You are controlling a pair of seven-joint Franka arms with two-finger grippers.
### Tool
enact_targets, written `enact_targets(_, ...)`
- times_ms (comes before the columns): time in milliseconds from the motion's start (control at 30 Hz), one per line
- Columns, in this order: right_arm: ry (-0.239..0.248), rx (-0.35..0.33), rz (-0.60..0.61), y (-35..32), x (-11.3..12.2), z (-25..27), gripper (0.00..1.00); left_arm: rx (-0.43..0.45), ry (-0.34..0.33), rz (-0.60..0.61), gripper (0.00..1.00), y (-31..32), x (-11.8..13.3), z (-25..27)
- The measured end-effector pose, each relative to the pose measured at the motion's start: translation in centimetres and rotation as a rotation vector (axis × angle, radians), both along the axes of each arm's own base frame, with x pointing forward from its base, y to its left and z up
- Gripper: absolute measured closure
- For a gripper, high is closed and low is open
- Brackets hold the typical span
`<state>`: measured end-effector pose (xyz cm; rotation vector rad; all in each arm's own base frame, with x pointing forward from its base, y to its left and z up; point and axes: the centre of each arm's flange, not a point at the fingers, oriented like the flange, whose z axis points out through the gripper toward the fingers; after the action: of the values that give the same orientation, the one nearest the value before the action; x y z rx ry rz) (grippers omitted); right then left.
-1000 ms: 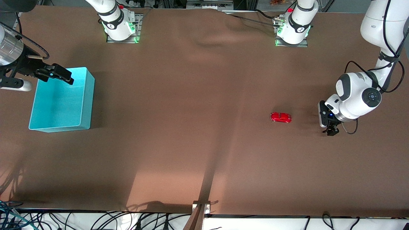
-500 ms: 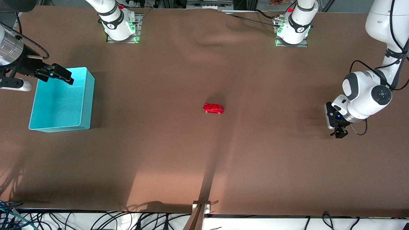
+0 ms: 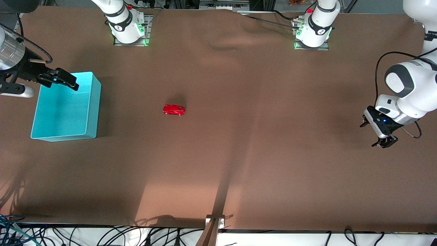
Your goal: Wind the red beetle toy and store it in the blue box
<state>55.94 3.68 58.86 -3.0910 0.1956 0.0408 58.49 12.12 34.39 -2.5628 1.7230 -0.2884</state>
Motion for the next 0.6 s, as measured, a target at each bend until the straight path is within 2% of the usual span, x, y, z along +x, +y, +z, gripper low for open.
enact_targets(333,0.000,0.000,0.000,0.0,0.0,0.0,0.00,-0.088,0.120,0.412,0.00,-2.3,-2.0,5.2)
enact_targets(600,-0.002,0.000,0.002,0.1,0.0,0.1,0.00,-0.122,0.207,0.688,0.00,-3.6,-3.7,8.7)
